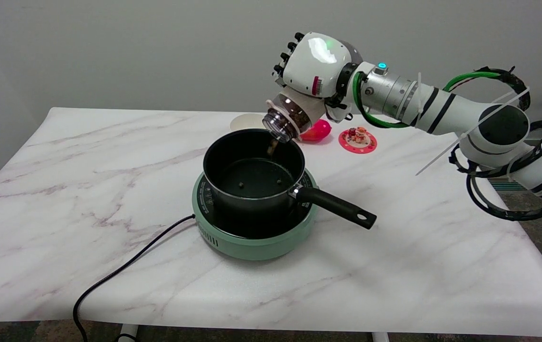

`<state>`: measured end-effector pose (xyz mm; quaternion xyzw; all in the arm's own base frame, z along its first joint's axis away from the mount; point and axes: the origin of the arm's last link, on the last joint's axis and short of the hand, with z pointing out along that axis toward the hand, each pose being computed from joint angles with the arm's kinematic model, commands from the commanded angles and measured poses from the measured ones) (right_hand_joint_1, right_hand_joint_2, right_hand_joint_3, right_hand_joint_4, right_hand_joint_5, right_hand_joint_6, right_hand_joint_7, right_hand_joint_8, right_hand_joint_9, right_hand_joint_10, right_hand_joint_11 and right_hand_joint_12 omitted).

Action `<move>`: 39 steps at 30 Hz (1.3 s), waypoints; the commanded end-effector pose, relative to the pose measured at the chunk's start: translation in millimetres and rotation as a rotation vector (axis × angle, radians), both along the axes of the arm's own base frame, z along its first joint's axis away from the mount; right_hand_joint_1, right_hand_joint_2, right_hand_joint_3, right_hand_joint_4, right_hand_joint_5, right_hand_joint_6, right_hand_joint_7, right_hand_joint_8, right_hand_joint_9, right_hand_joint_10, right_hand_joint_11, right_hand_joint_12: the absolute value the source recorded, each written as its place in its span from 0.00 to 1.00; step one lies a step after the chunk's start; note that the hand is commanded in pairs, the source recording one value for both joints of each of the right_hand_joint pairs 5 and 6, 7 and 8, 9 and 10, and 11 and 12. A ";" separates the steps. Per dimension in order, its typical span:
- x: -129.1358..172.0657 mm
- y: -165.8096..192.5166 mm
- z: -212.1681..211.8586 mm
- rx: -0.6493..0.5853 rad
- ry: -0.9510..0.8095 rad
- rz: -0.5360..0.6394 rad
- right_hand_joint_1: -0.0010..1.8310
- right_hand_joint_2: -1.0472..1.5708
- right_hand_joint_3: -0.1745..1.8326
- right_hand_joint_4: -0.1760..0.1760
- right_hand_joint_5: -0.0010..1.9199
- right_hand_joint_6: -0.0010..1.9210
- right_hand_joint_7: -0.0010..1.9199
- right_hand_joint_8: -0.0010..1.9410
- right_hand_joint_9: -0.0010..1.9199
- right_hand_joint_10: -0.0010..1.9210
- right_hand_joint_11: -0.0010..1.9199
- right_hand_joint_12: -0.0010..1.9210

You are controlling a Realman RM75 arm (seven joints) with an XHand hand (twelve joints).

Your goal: Pour the contents of the bottle into the soup pot.

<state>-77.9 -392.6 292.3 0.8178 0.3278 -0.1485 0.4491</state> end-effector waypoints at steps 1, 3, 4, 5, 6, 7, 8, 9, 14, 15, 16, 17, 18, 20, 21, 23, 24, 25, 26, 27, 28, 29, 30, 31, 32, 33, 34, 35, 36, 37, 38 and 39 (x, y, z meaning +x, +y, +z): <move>6.7 1.2 -14.4 0.056 0.103 0.022 0.84 0.69 0.50 0.50 1.00 1.00 1.00 0.99 0.70 0.70 0.61 0.61; 6.6 0.8 -15.2 0.057 0.105 0.020 0.84 0.69 0.50 0.50 1.00 1.00 1.00 0.99 0.70 0.70 0.61 0.61; 6.1 0.4 -15.2 0.056 0.109 0.019 0.84 0.69 0.50 0.50 1.00 1.00 1.00 0.99 0.70 0.70 0.61 0.61; 5.8 0.0 -15.5 0.056 0.110 0.016 0.84 0.69 0.50 0.50 1.00 1.00 1.00 0.99 0.70 0.70 0.61 0.61; 5.3 -0.3 -15.6 0.056 0.111 0.013 0.84 0.69 0.50 0.50 1.00 1.00 1.00 0.99 0.70 0.70 0.61 0.61; 5.7 -0.8 -15.5 0.055 0.115 0.015 0.84 0.69 0.50 0.50 1.00 1.00 1.00 0.99 0.70 0.70 0.61 0.61; 5.7 -1.1 -15.7 0.056 0.120 0.016 0.84 0.69 0.50 0.50 1.00 1.00 1.00 0.99 0.70 0.70 0.61 0.61; 5.4 -1.5 -16.5 0.058 0.123 0.014 0.84 0.69 0.50 0.50 1.00 1.00 1.00 0.99 0.70 0.70 0.61 0.61; 5.4 -4.4 -17.5 0.060 0.134 0.013 0.84 0.69 0.50 0.50 1.00 1.00 1.00 0.99 0.70 0.70 0.61 0.61; 5.2 -4.8 -17.3 0.061 0.135 0.010 0.84 0.69 0.50 0.50 1.00 1.00 1.00 0.99 0.70 0.70 0.61 0.61; 5.1 -5.7 -17.0 0.062 0.135 0.005 0.84 0.69 0.50 0.50 1.00 1.00 1.00 0.99 0.70 0.70 0.61 0.61; 5.3 -6.8 -17.5 0.063 0.135 0.001 0.84 0.69 0.50 0.50 1.00 1.00 1.00 0.99 0.70 0.70 0.61 0.61; 5.6 -7.8 -17.7 0.064 0.138 0.001 0.84 0.69 0.50 0.50 1.00 1.00 1.00 0.99 0.70 0.70 0.61 0.61; 5.9 -10.2 -16.4 0.058 0.139 0.000 0.84 0.69 0.50 0.50 1.00 1.00 1.00 0.99 0.70 0.70 0.61 0.61; 5.0 -10.6 -16.2 0.057 0.140 -0.003 0.84 0.69 0.50 0.50 1.00 1.00 1.00 0.99 0.70 0.70 0.61 0.61; 3.4 -11.3 -16.1 0.057 0.139 -0.009 0.84 0.69 0.50 0.50 1.00 1.00 1.00 0.99 0.70 0.70 0.61 0.61; 2.9 -11.3 -16.0 0.056 0.139 -0.009 0.84 0.69 0.50 0.50 1.00 1.00 1.00 0.99 0.70 0.70 0.61 0.61; 2.2 -11.2 -16.1 0.056 0.141 -0.010 0.84 0.69 0.50 0.50 1.00 1.00 1.00 0.99 0.70 0.70 0.61 0.61; 1.7 -11.1 -16.2 0.057 0.142 -0.012 0.84 0.69 0.50 0.50 1.00 1.00 1.00 0.99 0.70 0.70 0.61 0.61; 1.7 -11.1 -15.9 0.056 0.143 -0.012 0.84 0.69 0.50 0.50 1.00 1.00 1.00 0.99 0.70 0.70 0.61 0.61; 1.5 -11.1 -16.0 0.056 0.144 -0.012 0.84 0.69 0.50 0.50 1.00 1.00 1.00 0.99 0.70 0.70 0.61 0.61; 1.1 -11.1 -15.8 0.056 0.146 -0.013 0.84 0.69 0.50 0.50 1.00 1.00 1.00 0.99 0.70 0.70 0.61 0.61; 1.2 -11.3 -15.0 0.054 0.151 -0.011 0.84 0.69 0.50 0.50 1.00 1.00 1.00 0.99 0.70 0.70 0.61 0.61; 1.8 -11.5 -14.6 0.052 0.155 -0.008 0.84 0.69 0.50 0.50 1.00 1.00 1.00 0.99 0.70 0.70 0.61 0.61; 2.1 -11.6 -14.5 0.052 0.158 -0.006 0.84 0.69 0.50 0.50 1.00 1.00 1.00 0.99 0.70 0.70 0.61 0.61; 2.9 -11.9 -14.7 0.051 0.161 -0.003 0.84 0.69 0.50 0.50 1.00 1.00 1.00 0.99 0.70 0.70 0.61 0.61; 2.9 -12.0 -15.0 0.052 0.166 -0.002 0.84 0.69 0.50 0.50 1.00 1.00 1.00 0.99 0.70 0.70 0.61 0.61; 2.6 -12.2 -15.2 0.052 0.169 -0.003 0.84 0.69 0.50 0.50 1.00 1.00 1.00 0.99 0.70 0.70 0.61 0.61; 2.7 -12.7 -15.3 0.051 0.170 -0.006 0.84 0.69 0.50 0.50 1.00 1.00 1.00 0.99 0.70 0.70 0.61 0.61; 2.3 -12.9 -15.5 0.050 0.173 -0.009 0.84 0.69 0.50 0.50 1.00 1.00 1.00 0.99 0.70 0.70 0.61 0.61; 2.3 -13.1 -15.3 0.049 0.172 -0.012 0.84 0.69 0.50 0.50 1.00 1.00 1.00 0.99 0.70 0.70 0.61 0.61; 2.8 -13.2 -14.8 0.047 0.166 -0.016 0.84 0.69 0.50 0.50 1.00 1.00 1.00 0.99 0.70 0.70 0.61 0.61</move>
